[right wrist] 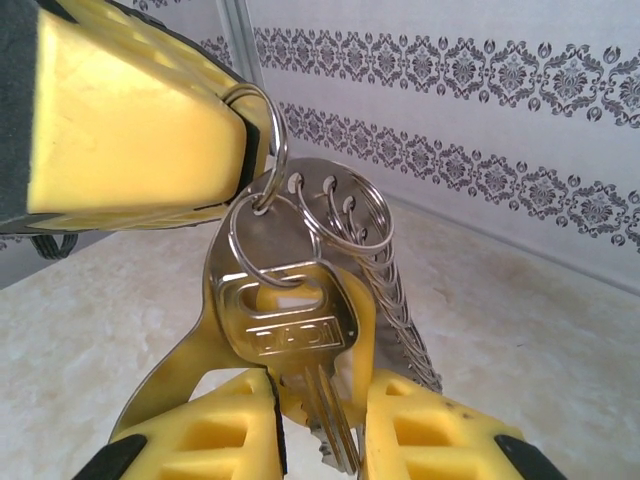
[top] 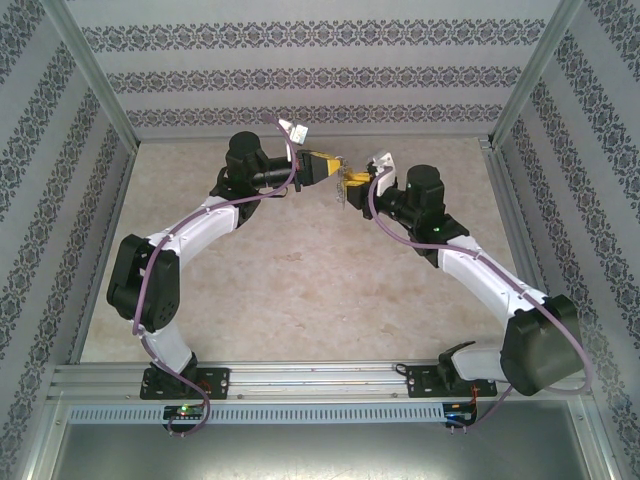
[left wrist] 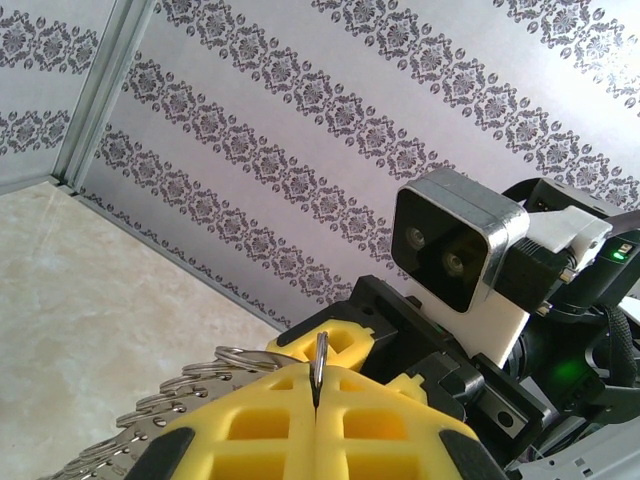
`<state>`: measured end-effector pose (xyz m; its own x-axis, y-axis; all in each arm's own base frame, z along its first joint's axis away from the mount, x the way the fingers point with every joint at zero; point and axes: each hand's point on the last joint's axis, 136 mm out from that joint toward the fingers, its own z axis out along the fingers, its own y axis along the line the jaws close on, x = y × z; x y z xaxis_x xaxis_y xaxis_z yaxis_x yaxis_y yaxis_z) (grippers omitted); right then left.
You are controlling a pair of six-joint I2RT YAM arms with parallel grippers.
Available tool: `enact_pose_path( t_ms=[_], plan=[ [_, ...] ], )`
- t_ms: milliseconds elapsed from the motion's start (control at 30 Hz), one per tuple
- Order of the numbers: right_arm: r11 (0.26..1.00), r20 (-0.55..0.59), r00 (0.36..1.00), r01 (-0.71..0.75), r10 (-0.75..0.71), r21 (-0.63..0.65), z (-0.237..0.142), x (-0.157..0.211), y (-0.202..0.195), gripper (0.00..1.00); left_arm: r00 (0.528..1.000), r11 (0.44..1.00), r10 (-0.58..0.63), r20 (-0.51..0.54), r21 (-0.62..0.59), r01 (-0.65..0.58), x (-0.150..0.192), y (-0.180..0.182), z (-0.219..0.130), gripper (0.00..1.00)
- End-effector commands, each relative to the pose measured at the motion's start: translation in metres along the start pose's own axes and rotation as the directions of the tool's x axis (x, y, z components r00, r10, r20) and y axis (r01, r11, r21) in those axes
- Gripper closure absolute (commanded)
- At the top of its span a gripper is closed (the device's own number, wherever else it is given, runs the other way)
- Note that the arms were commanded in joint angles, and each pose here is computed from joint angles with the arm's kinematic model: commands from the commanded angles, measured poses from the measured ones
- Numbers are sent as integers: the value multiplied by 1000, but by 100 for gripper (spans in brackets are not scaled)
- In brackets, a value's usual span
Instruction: Put the keys on the keyring
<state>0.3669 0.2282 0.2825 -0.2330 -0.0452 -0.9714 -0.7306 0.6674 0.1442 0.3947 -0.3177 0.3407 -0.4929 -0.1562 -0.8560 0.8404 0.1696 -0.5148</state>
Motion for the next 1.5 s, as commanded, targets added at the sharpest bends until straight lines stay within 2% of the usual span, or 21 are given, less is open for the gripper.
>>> enact_pose_path(
  t_ms=[0, 200, 533, 633, 1067, 1467],
  plan=[
    [999, 21, 1000, 13, -12, -37, -9, -7, 7, 82, 996, 996, 83, 30, 42, -85, -20, -25, 1, 100],
    [998, 7, 1000, -5, 6, -69, -8, -4, 12, 79, 996, 995, 87, 31, 46, -89, -21, -28, 1, 100],
    [997, 13, 999, -36, 37, -61, -16, -4, 13, 51, 992, 991, 119, 41, 57, -121, -22, -32, -1, 100],
    [997, 18, 998, -57, 57, -47, -22, -4, 10, 45, 992, 991, 125, 36, 49, -127, -21, -31, -1, 100],
    [988, 45, 991, -131, 128, 84, -39, 5, -9, 43, 992, 992, 124, 5, 11, -125, -14, -24, -2, 100],
    [976, 75, 989, -140, 129, 168, -52, 11, -18, 42, 990, 991, 133, -42, -25, -134, 0, -22, -2, 100]
  ],
)
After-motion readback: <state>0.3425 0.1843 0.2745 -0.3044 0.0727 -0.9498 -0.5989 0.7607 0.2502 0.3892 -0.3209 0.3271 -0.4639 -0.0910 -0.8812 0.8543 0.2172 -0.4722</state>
